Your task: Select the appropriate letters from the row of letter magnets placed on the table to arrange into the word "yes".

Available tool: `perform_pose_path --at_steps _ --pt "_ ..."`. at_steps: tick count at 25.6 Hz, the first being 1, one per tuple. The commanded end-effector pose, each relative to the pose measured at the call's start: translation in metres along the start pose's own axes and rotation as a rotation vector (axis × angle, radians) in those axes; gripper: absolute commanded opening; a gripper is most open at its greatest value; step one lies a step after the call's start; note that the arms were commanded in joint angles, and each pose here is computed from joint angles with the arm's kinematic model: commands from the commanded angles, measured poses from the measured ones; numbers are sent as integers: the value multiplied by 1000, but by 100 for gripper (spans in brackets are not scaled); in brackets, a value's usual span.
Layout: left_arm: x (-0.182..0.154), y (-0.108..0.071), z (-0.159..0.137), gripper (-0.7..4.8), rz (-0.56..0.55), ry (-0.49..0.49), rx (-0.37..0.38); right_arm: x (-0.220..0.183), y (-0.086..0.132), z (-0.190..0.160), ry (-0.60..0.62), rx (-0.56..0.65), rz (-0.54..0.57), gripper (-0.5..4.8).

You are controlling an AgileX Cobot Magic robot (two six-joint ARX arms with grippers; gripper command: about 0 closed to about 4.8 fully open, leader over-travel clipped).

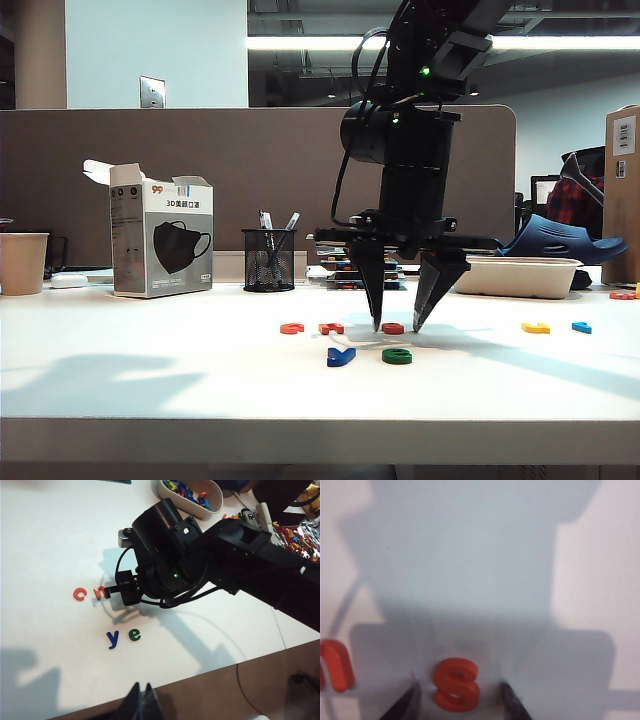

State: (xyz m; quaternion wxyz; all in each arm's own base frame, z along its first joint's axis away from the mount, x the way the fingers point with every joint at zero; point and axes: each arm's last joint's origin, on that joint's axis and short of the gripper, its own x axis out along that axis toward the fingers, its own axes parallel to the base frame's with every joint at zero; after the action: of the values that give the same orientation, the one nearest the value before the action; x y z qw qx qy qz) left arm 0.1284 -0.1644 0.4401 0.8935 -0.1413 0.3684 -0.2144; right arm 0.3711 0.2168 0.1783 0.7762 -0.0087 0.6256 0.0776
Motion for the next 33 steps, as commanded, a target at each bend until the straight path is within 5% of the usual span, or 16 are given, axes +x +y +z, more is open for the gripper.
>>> perform_pose_path --at_steps 1,33 --pt "-2 -1 1 -5 -7 -13 1 14 0 -7 74 1 -2 210" --pt "-1 -1 1 -5 -7 -12 1 14 2 -4 38 -18 17 198"
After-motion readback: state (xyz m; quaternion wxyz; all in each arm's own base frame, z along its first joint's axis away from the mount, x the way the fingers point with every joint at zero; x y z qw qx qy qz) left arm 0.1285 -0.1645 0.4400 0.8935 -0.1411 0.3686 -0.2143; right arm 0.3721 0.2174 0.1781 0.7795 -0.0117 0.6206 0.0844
